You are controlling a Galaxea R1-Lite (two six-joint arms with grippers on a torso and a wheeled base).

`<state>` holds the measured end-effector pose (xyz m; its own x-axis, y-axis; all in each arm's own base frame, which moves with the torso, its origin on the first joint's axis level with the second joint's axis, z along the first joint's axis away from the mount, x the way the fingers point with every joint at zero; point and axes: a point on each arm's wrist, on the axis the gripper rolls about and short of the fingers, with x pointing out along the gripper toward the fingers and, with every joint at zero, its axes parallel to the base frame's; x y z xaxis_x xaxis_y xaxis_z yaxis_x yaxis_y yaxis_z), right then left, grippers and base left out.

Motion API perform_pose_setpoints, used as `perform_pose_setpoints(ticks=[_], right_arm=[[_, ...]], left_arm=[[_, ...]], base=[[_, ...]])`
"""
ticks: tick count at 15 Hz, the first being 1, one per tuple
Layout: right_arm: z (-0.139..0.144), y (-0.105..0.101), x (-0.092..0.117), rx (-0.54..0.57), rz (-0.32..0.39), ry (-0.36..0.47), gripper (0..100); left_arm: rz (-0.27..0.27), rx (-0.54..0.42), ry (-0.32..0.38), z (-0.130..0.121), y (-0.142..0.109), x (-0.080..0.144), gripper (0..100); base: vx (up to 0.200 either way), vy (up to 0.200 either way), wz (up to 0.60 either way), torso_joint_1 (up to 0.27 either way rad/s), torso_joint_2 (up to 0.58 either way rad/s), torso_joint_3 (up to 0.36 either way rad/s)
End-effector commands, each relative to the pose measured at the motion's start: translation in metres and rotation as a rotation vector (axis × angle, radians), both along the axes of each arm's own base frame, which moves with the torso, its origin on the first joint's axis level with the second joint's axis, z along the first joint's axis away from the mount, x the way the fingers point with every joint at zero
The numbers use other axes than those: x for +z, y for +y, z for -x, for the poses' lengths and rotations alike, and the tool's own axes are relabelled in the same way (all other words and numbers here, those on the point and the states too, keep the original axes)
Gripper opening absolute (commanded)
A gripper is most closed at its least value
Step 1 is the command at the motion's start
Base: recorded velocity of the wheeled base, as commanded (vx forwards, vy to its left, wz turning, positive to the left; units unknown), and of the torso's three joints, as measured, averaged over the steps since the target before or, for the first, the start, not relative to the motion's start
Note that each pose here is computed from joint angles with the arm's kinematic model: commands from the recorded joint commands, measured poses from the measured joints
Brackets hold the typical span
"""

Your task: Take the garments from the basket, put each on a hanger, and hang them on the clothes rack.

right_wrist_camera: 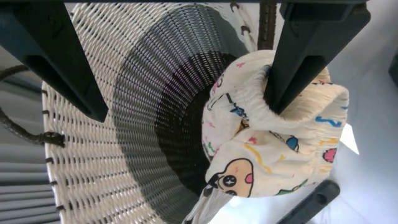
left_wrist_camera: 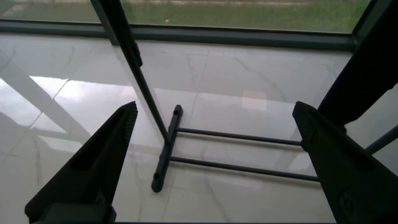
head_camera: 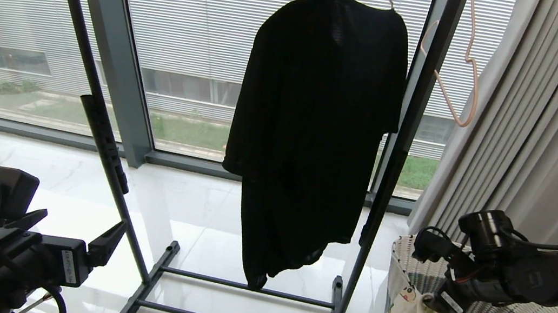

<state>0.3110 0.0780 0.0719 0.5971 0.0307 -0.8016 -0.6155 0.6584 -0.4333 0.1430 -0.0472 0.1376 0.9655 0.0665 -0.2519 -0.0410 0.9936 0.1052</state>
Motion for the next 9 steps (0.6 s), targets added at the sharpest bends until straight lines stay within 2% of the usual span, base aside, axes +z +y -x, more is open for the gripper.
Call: perform_pose_setpoints(ticks=[1, 5, 8, 9], right_arm=[[-0.001, 0.0, -0.003, 0.001, 0.001, 0.007, 0], [0.001, 0.003, -0.002, 0.009, 0.003, 0.006, 0], [0.012, 0.003, 0.014, 0.013, -0.001, 0.013, 0], [0.021, 0.0, 0.027, 0.005, -0.007, 0.029, 0]], left_arm=[[0.0, 0.002, -0.001, 0.0, 0.0, 0.0, 100], [-0.003, 0.0, -0.009, 0.002, 0.001, 0.001, 100], [-0.003, 0.0, -0.008, 0.003, 0.001, 0.001, 100], [-0.005, 0.0, -0.005, 0.003, 0.001, 0.0, 100]], base=[[0.0, 0.0, 0.0, 0.0, 0.0, 0.0], [0.0, 0.0, 0.0, 0.0, 0.0, 0.0], [0.0, 0.0, 0.0, 0.0, 0.0, 0.0], [0.0, 0.0, 0.0, 0.0, 0.0, 0.0]])
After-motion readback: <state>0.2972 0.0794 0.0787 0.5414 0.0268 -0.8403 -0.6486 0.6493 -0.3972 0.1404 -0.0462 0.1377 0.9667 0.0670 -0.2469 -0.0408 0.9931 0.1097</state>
